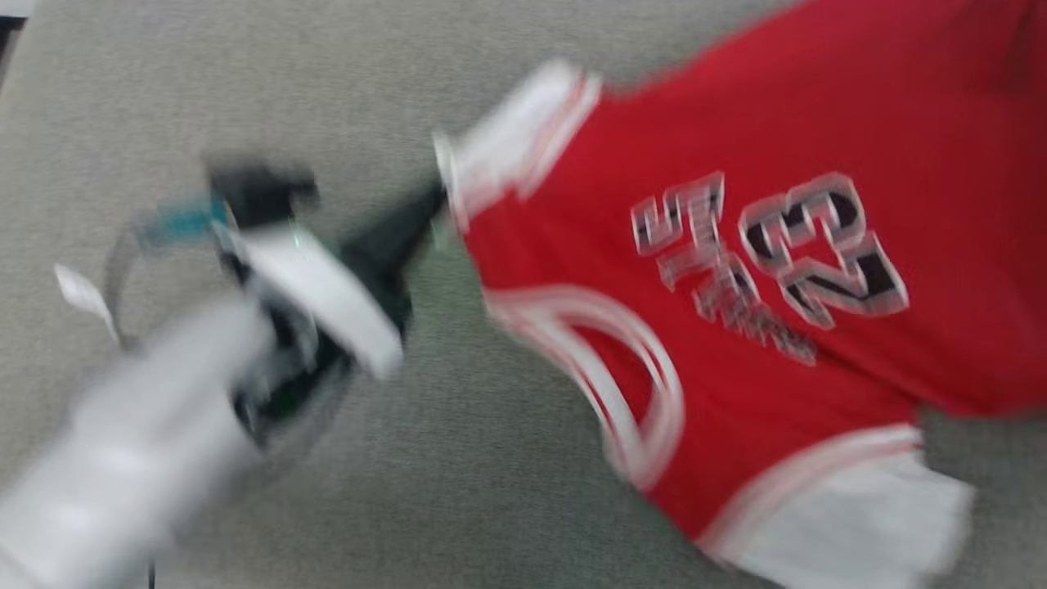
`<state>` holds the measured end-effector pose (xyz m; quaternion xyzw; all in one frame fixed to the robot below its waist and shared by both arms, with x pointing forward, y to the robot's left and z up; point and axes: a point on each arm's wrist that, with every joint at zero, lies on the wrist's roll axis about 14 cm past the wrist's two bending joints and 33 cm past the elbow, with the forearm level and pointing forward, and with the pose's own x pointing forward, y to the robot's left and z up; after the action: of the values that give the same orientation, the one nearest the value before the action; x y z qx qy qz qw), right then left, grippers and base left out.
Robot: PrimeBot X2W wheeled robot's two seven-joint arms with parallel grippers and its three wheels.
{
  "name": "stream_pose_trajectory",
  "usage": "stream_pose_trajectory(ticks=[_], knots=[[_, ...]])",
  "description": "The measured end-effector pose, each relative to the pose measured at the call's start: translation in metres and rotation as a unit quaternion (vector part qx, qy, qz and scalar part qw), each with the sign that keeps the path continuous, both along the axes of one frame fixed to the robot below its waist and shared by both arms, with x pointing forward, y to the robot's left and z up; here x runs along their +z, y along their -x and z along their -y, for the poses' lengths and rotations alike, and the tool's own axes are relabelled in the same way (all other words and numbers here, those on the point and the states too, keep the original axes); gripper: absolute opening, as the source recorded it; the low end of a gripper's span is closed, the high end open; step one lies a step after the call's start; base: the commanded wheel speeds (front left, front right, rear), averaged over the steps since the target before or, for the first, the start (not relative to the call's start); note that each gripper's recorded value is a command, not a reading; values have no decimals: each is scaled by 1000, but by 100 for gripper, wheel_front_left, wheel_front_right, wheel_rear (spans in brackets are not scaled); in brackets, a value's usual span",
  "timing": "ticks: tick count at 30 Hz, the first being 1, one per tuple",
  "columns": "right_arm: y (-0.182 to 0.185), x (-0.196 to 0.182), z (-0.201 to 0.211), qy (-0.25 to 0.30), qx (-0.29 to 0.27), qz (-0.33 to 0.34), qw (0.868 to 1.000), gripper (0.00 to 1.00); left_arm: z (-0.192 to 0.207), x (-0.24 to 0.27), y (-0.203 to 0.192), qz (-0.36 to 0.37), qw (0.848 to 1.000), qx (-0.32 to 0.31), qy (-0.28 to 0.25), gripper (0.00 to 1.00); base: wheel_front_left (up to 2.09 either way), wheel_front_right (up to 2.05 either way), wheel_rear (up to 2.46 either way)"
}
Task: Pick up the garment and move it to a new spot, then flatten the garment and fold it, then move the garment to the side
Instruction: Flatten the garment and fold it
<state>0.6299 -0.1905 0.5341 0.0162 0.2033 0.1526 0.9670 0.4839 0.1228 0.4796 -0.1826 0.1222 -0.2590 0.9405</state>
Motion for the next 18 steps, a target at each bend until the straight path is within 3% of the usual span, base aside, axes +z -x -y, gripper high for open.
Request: stream_pose_trajectory(ticks=[6,10,15,18], knots=[[-36,66,41,-43,-77,107,990,0,-24,96,-107,84,994,61,41,0,0,0,0],[-54,103,57,-59,-109,173,977,0,-48,164,-169,152,977,126,80,0,0,0,0],[-67,153,79,-79,-148,265,950,0,-39,242,-208,223,946,148,184,0,0,0,0],[-71,149,93,-68,-167,271,946,0,-19,249,-215,229,944,128,198,0,0,0,0]])
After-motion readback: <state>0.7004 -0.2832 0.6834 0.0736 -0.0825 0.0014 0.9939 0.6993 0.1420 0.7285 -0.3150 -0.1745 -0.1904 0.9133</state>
